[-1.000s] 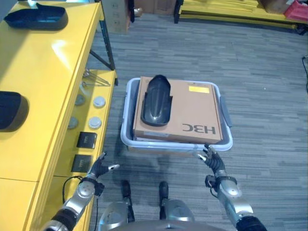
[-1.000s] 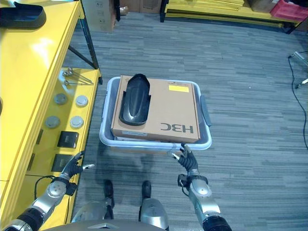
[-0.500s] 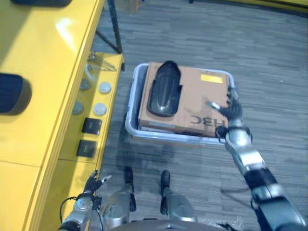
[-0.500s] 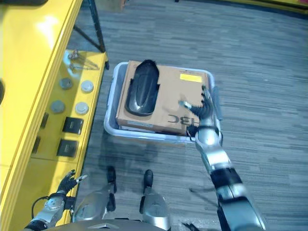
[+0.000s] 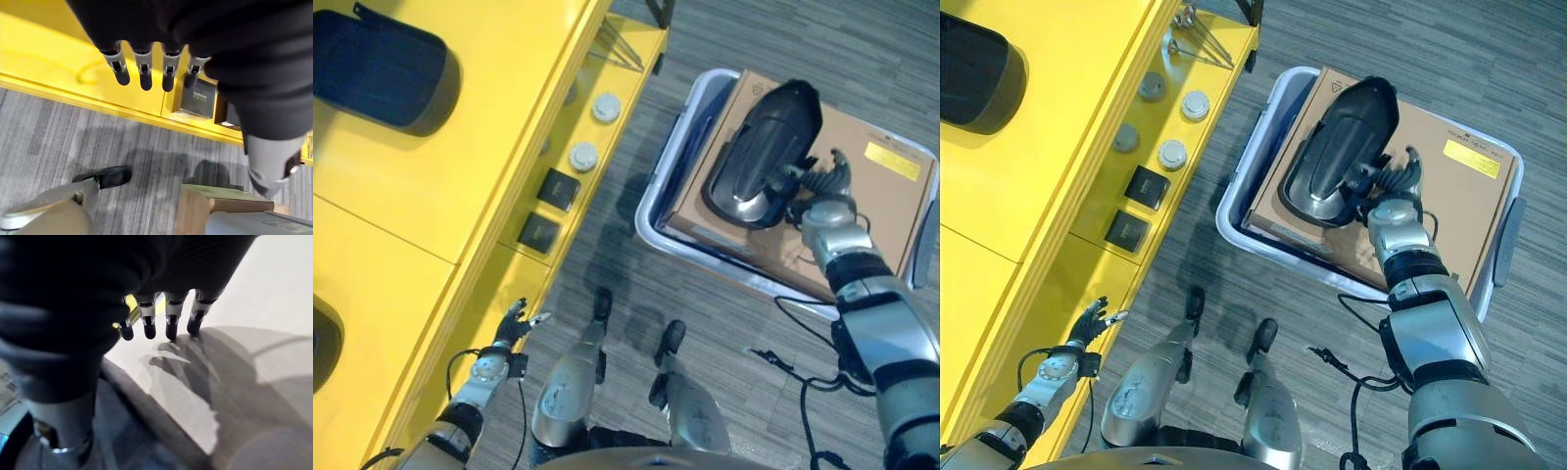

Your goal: Move parts from the plastic box to the shelf.

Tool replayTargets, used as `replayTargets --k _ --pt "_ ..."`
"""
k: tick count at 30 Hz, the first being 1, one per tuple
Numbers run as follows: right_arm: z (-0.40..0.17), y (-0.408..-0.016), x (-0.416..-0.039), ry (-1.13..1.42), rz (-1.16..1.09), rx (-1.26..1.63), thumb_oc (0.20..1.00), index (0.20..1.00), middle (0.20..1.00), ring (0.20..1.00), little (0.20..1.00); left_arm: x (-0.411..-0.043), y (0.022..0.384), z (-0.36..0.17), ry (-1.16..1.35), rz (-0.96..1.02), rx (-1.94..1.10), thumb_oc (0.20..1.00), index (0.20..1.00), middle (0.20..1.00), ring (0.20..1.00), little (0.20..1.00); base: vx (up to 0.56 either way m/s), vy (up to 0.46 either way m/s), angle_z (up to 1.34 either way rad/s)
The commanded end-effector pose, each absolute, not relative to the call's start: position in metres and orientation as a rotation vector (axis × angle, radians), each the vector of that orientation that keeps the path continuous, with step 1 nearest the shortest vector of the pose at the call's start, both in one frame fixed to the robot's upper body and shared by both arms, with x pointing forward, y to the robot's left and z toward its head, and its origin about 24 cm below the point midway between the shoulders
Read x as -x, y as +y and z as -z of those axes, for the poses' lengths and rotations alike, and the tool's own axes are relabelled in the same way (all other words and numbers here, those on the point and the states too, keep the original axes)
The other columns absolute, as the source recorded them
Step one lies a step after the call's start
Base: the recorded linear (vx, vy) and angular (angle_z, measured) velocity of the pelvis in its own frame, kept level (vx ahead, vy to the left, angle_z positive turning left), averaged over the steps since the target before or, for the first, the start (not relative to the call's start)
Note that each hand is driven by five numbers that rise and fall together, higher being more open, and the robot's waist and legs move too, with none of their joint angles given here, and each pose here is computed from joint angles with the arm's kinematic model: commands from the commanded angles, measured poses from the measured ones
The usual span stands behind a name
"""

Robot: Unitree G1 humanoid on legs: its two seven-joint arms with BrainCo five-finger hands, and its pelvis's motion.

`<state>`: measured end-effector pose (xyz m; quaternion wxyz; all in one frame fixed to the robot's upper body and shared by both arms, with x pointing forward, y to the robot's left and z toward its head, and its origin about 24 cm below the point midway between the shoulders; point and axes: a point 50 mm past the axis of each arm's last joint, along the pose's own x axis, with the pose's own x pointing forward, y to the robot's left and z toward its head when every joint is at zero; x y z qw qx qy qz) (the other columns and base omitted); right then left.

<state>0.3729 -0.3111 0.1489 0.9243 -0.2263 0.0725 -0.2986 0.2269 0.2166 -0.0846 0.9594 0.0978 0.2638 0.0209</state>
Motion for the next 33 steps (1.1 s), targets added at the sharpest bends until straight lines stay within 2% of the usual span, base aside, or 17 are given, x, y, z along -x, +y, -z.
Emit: replayTargets --k 1,2,3,4,5,8,12,17,22,26,33 --pt "-0.157 -0.337 -0.365 0.276 0.598 0.639 1.0 1.0 1.0 1.0 1.0 -0.228 0.213 0.084 0.526 -0.007 -0.196 1.0 1.0 1.0 1.0 1.0 0.0 0.0 0.0" --pt "-0.152 -0.34 -0.363 0.333 0.582 0.678 0.784 0.784 0.784 0.784 0.784 -0.23 0.213 0.083 0.523 -0.004 -0.195 1.0 1.0 1.0 1.0 1.0 -0.01 0.009 0.04" --pt "-0.149 -0.342 -0.362 0.364 0.575 0.711 0.674 0.674 0.674 0.674 0.674 -0.23 0.213 0.083 0.521 -0.001 -0.195 1.0 1.0 1.0 1.0 1.0 -0.02 -0.002 0.07" --pt "-0.136 -0.351 -0.355 0.5 0.531 0.826 0.416 0.416 0.416 0.416 0.416 -0.232 0.212 0.082 0.514 0.009 -0.2 1.0 1.0 1.0 1.0 1.0 -0.02 -0.008 0.09" --pt "-0.131 -0.356 -0.351 0.558 0.512 0.874 0.2 0.2 0.2 0.2 0.2 -0.233 0.211 0.081 0.509 0.016 -0.203 1.0 1.0 1.0 1.0 1.0 -0.02 -0.031 0.08" --pt "-0.119 -0.368 -0.34 0.707 0.483 1.025 0.2 0.2 0.2 0.2 0.2 -0.236 0.209 0.078 0.49 0.04 -0.219 1.0 1.0 1.0 1.0 1.0 -0.02 -0.055 0.1" --pt "-0.117 -0.392 -0.319 0.912 0.555 1.209 0.2 0.2 0.2 0.2 0.2 -0.24 0.21 0.072 0.467 0.067 -0.243 1.0 1.0 1.0 1.0 1.0 -0.02 -0.044 0.23" --pt "-0.114 -0.412 -0.298 0.984 0.63 1.201 0.2 0.2 0.2 0.2 0.2 -0.237 0.217 0.071 0.469 0.056 -0.238 1.0 1.0 1.0 1.0 1.0 -0.01 -0.006 0.1" --pt "-0.095 -0.421 -0.283 0.985 0.614 1.111 0.2 0.2 0.2 0.2 0.2 -0.236 0.22 0.068 0.453 0.061 -0.237 1.0 1.0 1.0 1.0 1.0 0.0 -0.012 0.01" --pt "-0.078 -0.42 -0.276 0.916 0.589 1.092 0.2 0.2 0.2 0.2 0.2 -0.237 0.218 0.062 0.417 0.098 -0.263 1.0 1.0 1.0 1.0 1.0 0.03 -0.055 0.0" --pt "-0.08 -0.398 -0.287 0.521 0.591 1.178 0.2 0.2 0.2 0.2 0.2 -0.263 0.201 0.01 0.211 0.201 -0.249 1.0 1.0 1.0 1.0 1.0 0.01 -0.067 -0.08"
